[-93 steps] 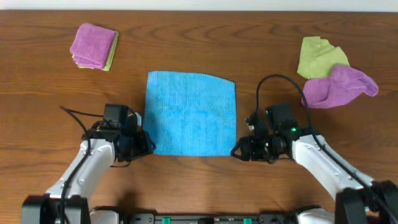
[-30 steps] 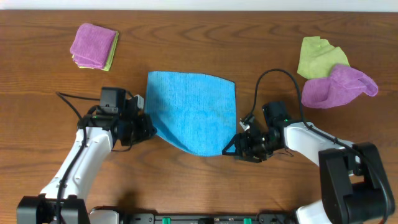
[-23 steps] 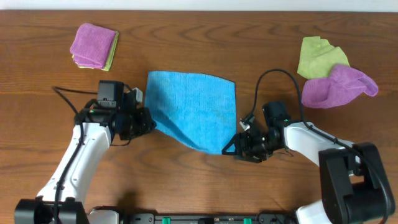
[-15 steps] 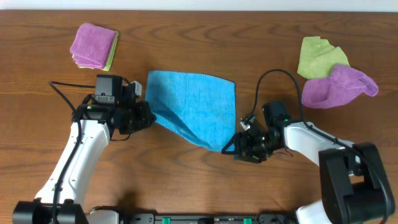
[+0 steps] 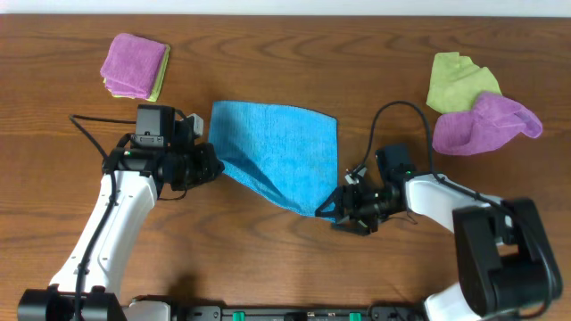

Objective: Fold the cloth
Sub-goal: 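Grasp the near corners with both grippers and lift them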

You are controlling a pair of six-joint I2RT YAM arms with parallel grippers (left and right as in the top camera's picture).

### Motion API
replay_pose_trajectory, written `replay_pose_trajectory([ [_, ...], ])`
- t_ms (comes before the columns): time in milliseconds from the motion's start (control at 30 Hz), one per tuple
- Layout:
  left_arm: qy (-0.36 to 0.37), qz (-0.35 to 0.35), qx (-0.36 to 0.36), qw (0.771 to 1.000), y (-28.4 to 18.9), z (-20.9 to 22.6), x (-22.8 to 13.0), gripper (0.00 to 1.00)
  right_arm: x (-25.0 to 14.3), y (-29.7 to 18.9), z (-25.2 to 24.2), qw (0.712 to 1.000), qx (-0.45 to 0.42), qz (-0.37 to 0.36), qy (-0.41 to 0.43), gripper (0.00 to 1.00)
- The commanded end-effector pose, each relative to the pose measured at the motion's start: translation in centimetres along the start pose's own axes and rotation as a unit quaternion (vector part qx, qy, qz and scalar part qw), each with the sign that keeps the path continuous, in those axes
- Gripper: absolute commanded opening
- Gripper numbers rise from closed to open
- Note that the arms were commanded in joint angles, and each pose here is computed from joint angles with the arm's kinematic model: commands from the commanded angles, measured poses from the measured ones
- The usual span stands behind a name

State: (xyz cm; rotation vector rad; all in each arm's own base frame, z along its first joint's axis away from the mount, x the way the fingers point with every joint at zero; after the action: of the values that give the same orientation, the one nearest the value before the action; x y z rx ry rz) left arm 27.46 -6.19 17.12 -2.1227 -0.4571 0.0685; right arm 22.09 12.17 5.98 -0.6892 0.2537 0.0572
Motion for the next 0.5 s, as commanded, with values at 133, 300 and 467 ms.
replay_pose_trajectory([
  [133,0.003,-0.006,-0.01,1.0,-0.5,-0.5,0.6,0.06,-1.1,2.2,-4.0,0.993,-0.101,0.021,0.063,0.56],
  [300,0.003,-0.006,-0.01,1.0,-0.5,-0.5,0.6,0.06,-0.8,2.1,-4.5,0.99,-0.128,0.006,0.063,0.46],
  [467,0.003,-0.006,-0.01,1.0,-0.5,-0.5,0.6,0.06,-0.4,1.7,-4.9,0.988,-0.141,-0.01,0.067,0.45],
])
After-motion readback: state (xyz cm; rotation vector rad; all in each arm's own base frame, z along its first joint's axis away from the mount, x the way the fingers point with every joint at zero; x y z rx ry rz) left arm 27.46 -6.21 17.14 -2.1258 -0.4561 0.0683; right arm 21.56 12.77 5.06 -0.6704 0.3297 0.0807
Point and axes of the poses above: each gripper's point midway between its finger pads, its own y axis out along the fingers, its own z axis along the line the jaws close on, x = y × z, the point moved 8 cm from there along -y, back along the fingers, and after that the axes turned 6 degrees about -y, right-handed, at the moved point
